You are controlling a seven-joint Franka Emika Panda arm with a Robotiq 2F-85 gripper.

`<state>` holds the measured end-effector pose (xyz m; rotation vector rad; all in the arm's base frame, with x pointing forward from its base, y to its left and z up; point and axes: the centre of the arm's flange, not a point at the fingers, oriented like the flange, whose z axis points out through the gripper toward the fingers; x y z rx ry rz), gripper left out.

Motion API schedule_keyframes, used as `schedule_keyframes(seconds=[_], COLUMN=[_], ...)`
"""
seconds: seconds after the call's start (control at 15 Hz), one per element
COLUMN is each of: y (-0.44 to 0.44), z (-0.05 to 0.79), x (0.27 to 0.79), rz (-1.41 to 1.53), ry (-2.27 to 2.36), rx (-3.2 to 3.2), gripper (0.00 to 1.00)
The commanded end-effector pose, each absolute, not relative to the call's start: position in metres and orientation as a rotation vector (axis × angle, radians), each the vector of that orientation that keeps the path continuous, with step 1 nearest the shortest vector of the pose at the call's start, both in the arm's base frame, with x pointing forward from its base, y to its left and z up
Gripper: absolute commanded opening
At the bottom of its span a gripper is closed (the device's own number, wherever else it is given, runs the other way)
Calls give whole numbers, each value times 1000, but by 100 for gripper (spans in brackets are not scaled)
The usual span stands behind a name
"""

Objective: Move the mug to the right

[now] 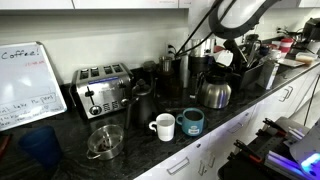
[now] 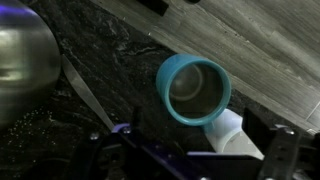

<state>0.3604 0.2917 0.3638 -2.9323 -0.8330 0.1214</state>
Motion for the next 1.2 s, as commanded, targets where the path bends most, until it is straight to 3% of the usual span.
schedule_keyframes(seconds=[0.0,0.8,0.87,0.93,1.07,1.13], y=[301,288,286,285,285,284], z=[343,274,272,269,268,268], x=[358,373,374,373,373,372], rz=[156,244,252,259,265,266], ry=[-866,-835,-831,-826,-818,-817], rx=[-2891,-2964,-2965,-2965,-2957,-2956], gripper=[100,100,94,72,69,62])
